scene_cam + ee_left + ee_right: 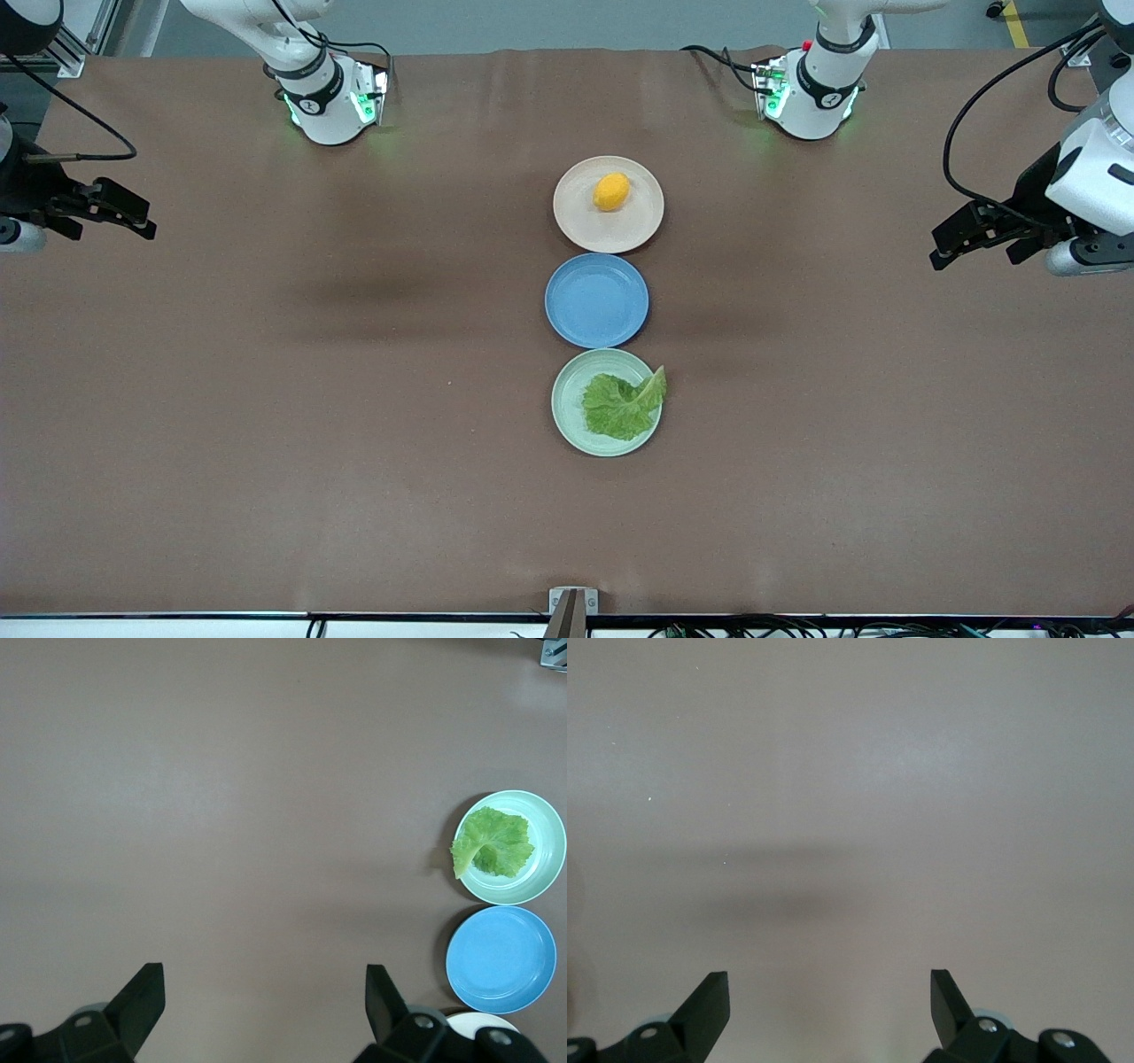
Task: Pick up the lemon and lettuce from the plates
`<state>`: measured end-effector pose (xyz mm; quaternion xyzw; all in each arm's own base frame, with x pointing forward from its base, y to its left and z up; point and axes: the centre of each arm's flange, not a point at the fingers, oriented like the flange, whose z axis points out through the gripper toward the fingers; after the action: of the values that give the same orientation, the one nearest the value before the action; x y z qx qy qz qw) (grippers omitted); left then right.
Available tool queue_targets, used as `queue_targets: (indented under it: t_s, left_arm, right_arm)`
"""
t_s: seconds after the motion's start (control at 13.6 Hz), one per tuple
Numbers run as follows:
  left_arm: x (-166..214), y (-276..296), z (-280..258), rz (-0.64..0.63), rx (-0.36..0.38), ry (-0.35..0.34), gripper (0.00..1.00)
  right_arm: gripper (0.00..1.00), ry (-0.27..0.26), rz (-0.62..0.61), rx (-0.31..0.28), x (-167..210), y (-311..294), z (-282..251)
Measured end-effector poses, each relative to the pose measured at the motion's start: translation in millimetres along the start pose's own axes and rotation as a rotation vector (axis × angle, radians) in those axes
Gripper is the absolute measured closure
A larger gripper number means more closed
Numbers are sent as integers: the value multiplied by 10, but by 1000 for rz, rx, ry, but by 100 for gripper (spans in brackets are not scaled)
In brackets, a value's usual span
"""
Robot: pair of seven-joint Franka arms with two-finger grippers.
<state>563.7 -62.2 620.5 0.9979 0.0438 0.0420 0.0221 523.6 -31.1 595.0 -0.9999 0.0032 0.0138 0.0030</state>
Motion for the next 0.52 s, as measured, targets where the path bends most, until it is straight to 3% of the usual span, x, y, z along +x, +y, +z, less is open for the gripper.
queue_targets:
  t_s: [0.52]
  left_arm:
    - [14,-47,16,-9,1,-3,0]
  right_arm:
    - [0,0,0,0,0,0,-2]
